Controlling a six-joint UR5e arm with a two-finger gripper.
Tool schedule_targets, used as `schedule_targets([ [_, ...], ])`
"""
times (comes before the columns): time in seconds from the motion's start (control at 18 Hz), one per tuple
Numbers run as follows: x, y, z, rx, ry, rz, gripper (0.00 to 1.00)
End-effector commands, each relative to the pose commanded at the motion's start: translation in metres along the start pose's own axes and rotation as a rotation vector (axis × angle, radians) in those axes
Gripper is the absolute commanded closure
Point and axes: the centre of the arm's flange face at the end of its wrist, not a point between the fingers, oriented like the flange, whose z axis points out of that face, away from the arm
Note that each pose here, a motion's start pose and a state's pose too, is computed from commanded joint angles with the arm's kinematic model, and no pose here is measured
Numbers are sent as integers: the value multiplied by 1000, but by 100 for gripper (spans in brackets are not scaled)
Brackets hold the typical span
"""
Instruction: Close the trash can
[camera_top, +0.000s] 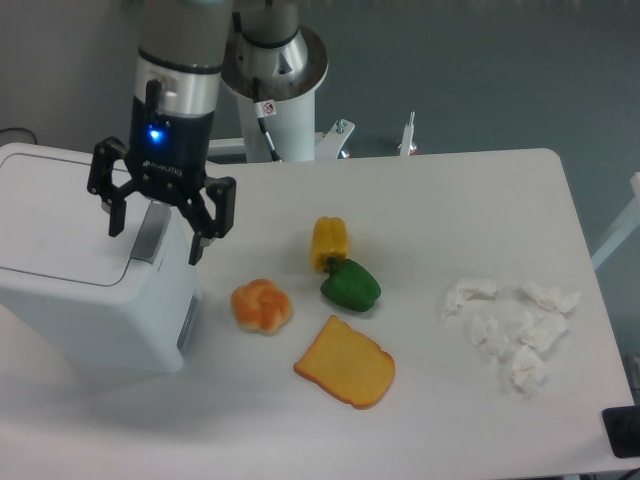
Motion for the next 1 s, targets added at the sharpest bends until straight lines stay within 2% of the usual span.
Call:
schedule_targets([
  [0.17,-54,6,8,-16,-39,-15,0],
  [0.44,-147,34,59,-117,-80,10,0],
  [0.56,-174,48,75,-170,-97,102,0],
  [0.72,-200,72,102,-258,-77,317,0],
  [1.0,-252,110,148,-361,-31,459,0],
])
